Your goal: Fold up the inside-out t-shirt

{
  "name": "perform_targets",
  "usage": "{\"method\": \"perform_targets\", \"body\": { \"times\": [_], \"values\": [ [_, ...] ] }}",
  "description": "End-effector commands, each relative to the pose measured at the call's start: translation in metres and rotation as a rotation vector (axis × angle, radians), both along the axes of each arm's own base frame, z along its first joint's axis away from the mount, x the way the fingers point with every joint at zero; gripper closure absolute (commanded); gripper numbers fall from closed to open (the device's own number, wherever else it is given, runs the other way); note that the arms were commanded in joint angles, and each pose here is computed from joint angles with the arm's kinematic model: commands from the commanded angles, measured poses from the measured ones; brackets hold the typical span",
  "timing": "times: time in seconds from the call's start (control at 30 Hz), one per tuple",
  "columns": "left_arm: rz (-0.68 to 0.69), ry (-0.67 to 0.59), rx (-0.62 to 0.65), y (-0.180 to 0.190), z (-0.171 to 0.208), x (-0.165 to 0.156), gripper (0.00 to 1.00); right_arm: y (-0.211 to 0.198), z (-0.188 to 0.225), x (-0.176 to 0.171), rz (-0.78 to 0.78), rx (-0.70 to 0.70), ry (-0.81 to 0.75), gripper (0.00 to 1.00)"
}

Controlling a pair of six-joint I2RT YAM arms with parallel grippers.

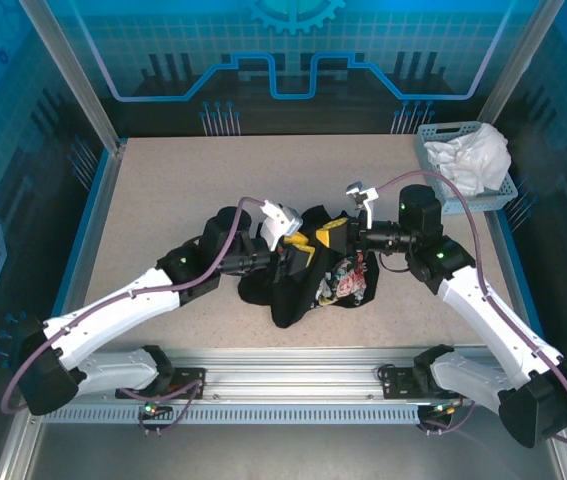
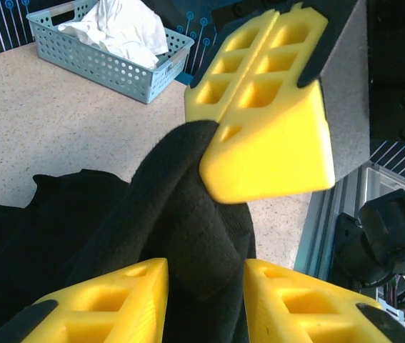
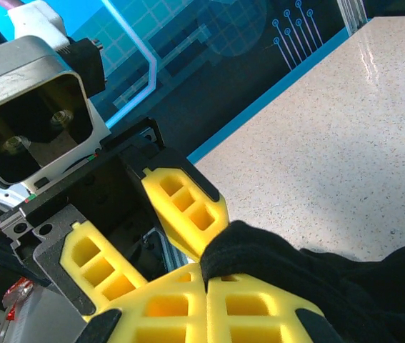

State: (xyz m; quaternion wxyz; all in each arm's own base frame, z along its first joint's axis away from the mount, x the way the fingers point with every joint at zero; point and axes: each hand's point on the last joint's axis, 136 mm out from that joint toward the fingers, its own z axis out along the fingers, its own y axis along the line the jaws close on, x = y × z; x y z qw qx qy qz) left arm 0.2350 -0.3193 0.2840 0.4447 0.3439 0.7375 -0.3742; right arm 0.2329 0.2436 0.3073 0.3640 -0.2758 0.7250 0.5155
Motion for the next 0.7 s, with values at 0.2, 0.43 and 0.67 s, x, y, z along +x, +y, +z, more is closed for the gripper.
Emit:
{"method": "perform_targets", "body": {
  "times": [0.2, 0.43, 0.67],
  "values": [
    [0.021, -0.009, -0.037, -0.002, 0.015, 0.013, 0.81, 0.003, 0.015, -0.006, 0.026, 0.009, -0.051, 1.0],
    [0.002, -0.014, -0.048, -0.004, 0.018, 0.012, 1.0, 0.004, 0.013, -0.004, 0.025, 0.004, -0.041, 1.0],
    [0.084, 0.099, -0.125, 0.007, 0.028, 0.011, 1.0, -0.027, -0.021, 0.036, -0.3, -0.236, 0.107, 0.86]
  ]
}}
